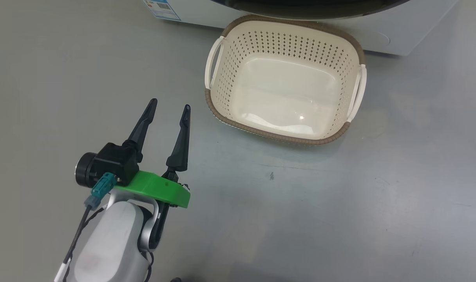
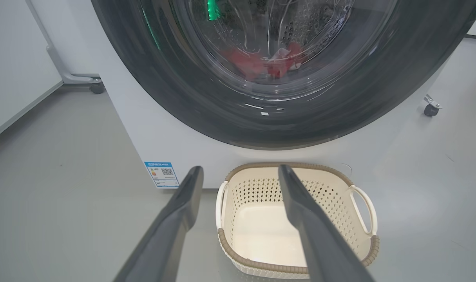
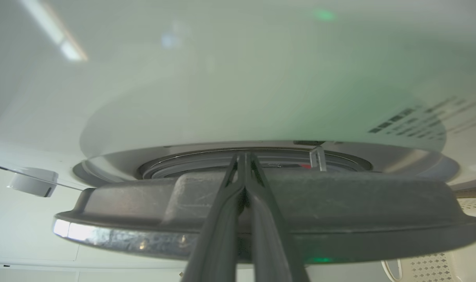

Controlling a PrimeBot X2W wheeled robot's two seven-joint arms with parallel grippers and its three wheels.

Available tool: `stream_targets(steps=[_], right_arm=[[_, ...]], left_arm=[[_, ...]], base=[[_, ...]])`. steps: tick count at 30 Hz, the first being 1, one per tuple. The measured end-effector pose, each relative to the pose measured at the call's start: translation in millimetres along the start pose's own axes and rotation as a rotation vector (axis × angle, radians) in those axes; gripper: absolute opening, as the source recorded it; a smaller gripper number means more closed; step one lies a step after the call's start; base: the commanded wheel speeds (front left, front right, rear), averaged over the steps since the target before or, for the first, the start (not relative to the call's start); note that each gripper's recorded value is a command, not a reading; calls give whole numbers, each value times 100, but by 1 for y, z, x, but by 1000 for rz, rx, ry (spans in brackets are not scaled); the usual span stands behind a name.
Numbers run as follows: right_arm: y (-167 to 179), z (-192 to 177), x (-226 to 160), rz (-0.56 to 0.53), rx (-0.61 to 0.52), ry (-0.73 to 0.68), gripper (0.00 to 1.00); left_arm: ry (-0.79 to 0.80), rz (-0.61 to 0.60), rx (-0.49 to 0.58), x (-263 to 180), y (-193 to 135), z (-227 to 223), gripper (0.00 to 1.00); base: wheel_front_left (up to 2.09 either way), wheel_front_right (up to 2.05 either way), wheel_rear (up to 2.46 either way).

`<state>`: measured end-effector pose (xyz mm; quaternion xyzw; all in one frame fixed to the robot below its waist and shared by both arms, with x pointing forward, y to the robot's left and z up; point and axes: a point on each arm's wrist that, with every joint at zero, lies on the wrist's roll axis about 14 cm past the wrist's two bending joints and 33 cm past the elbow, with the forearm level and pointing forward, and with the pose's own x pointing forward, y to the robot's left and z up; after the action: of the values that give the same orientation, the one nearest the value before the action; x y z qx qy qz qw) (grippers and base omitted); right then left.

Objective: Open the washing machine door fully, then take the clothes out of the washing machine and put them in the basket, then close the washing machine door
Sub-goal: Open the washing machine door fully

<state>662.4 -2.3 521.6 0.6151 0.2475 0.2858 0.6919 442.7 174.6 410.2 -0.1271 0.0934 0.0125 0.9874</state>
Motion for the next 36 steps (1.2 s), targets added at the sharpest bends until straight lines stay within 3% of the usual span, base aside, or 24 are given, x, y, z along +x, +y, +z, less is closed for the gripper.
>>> stream_targets(steps=[36], right_arm=[[-16,-40,-24,-40,37,297,0]], left_arm=[[-13,-19,-31,6,-12,4,100]], base=[[0,0,0]])
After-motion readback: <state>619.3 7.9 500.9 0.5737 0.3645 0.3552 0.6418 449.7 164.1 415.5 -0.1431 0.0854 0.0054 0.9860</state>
